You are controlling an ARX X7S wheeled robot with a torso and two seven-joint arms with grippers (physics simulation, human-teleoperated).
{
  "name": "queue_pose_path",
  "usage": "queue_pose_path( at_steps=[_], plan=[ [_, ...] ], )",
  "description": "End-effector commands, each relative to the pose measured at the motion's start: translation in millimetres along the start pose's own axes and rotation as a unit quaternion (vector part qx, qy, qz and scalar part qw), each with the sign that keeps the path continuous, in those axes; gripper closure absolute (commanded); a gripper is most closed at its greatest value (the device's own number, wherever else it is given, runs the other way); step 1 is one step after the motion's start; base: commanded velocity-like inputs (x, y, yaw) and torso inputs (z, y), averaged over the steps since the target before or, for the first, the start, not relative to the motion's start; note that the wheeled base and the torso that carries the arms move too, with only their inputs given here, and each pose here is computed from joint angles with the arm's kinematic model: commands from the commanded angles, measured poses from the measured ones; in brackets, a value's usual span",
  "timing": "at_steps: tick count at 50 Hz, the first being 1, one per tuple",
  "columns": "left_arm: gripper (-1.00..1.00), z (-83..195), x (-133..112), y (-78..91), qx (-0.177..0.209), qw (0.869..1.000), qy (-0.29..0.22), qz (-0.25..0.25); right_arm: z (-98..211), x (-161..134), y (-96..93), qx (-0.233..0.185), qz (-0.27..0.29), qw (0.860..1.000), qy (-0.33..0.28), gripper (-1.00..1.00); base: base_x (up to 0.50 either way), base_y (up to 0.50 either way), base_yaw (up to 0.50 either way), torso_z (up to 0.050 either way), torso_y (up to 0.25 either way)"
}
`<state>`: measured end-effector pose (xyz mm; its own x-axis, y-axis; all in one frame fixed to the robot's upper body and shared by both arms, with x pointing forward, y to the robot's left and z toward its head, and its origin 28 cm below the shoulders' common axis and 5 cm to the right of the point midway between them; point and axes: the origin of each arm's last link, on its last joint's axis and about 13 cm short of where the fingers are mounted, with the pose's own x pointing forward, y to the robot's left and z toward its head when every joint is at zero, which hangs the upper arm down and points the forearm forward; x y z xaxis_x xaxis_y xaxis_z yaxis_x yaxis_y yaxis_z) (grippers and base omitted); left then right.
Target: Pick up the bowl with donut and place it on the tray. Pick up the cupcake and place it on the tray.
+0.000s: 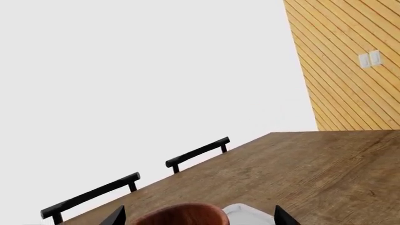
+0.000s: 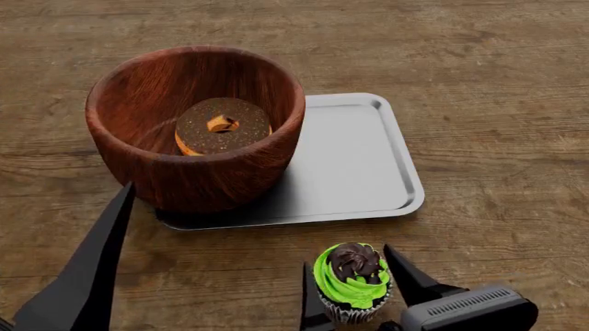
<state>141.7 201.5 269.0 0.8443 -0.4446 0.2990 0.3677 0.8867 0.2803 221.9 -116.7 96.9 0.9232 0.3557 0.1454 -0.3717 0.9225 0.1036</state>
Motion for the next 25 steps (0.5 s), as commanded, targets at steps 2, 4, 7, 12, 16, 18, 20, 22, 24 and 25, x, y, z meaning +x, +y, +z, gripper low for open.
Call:
queue_pose_path(
  at_steps=[2, 4, 7, 12, 16, 18, 20, 22, 24, 25],
  plan=[
    [-1.0, -2.5, -1.8, -0.2, -0.002, 1.0, 0.001, 0.001, -12.2, -0.7, -4.6, 0.007, -0.007, 1.0, 0.018, -1.0, 0.0, 0.0, 0.0, 0.0, 0.0],
    [-1.0, -2.3, -2.0, 0.6, -0.004, 1.0, 0.001, 0.002, -13.1, -0.5, -5.0, 0.007, -0.008, 1.0, 0.02, -1.0, 0.0, 0.0, 0.0, 0.0, 0.0],
    [-1.0, -2.6, -2.3, 0.6, -0.004, 1.0, 0.001, 0.002, -14.5, 0.4, -5.2, 0.007, -0.008, 1.0, 0.023, -1.0, 0.0, 0.0, 0.0, 0.0, 0.0],
    [-1.0, -5.0, -3.7, 0.8, -0.005, 1.0, 0.001, 0.002, -16.4, 0.8, -4.4, 0.007, -0.002, 1.0, 0.025, -1.0, 0.0, 0.0, 0.0, 0.0, 0.0],
    [-1.0, -6.4, -5.1, 0.4, -0.006, 1.0, 0.0, 0.003, -15.9, 0.1, -3.8, 0.012, 0.0, 1.0, 0.022, 1.0, 0.0, 0.0, 0.0, 0.0, 0.0],
    [-1.0, -6.5, -5.7, 0.1, -0.006, 1.0, -0.001, 0.003, -14.8, -0.2, -3.3, 0.011, -0.001, 1.0, 0.022, 1.0, 0.0, 0.0, 0.0, 0.0, 0.0],
    [-1.0, -6.9, -6.2, -0.5, -0.004, 1.0, -0.001, 0.003, -13.1, -0.6, -3.0, 0.008, -0.001, 1.0, 0.021, 1.0, 0.0, 0.0, 0.0, 0.0, 0.0],
    [-1.0, -7.0, -6.9, -0.9, -0.004, 1.0, -0.002, 0.003, -11.2, -0.6, -2.9, 0.007, -0.003, 1.0, 0.019, 1.0, 0.0, 0.0, 0.0, 0.0, 0.0],
    [-1.0, -7.7, -7.9, -1.1, -0.004, 1.0, -0.002, 0.003, -8.2, -1.1, -2.6, 0.004, -0.004, 1.0, 0.016, 1.0, 0.0, 0.0, 0.0, 0.0, 0.0],
    [-1.0, -8.0, -8.2, -1.1, -0.005, 1.0, -0.001, 0.003, -6.6, -1.4, -2.4, 0.003, -0.004, 1.0, 0.014, 1.0, 0.0, 0.0, 0.0, 0.0, 0.0]
  ],
)
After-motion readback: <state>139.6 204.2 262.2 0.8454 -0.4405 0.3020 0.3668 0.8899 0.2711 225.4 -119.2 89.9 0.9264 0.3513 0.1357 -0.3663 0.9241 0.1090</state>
